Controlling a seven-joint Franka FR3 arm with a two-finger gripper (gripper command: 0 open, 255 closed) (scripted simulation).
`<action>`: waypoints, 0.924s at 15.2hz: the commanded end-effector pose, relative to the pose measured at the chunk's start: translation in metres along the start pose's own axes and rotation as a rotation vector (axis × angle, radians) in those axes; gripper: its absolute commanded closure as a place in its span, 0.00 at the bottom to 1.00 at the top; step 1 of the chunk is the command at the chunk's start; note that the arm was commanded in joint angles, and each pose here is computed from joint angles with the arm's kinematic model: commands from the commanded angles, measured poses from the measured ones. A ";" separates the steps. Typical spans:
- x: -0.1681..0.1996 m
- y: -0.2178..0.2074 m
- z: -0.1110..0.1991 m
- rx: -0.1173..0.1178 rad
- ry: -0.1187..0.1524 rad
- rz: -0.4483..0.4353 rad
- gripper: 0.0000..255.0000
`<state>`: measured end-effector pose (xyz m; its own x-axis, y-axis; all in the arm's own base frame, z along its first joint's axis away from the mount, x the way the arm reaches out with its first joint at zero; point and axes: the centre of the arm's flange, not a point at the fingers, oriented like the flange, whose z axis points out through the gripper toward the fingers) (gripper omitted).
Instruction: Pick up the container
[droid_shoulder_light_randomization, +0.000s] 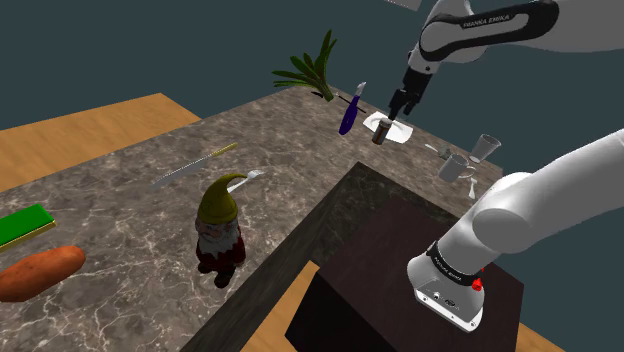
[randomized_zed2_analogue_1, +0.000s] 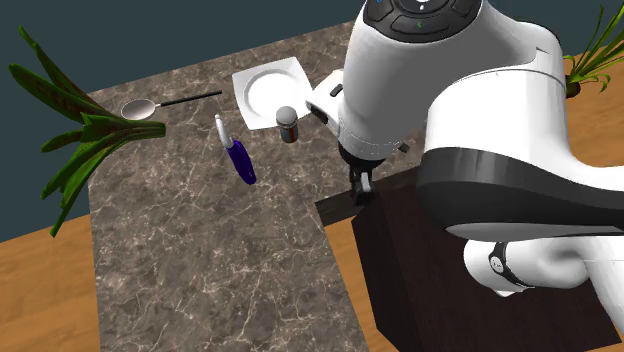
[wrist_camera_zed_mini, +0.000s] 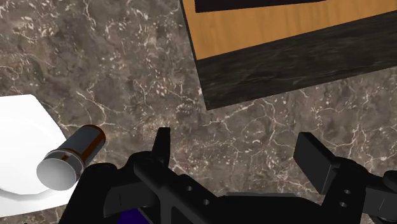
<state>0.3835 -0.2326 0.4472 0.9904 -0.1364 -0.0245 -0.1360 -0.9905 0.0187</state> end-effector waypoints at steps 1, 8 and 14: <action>0.013 0.022 0.009 -0.001 0.002 -0.004 0.00; 0.058 0.093 0.048 0.002 0.009 -0.014 0.00; 0.096 0.153 0.081 0.005 0.014 -0.022 0.00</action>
<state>0.4483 -0.3870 0.3710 0.9930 -0.1176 -0.0124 -0.1174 -0.9930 0.0144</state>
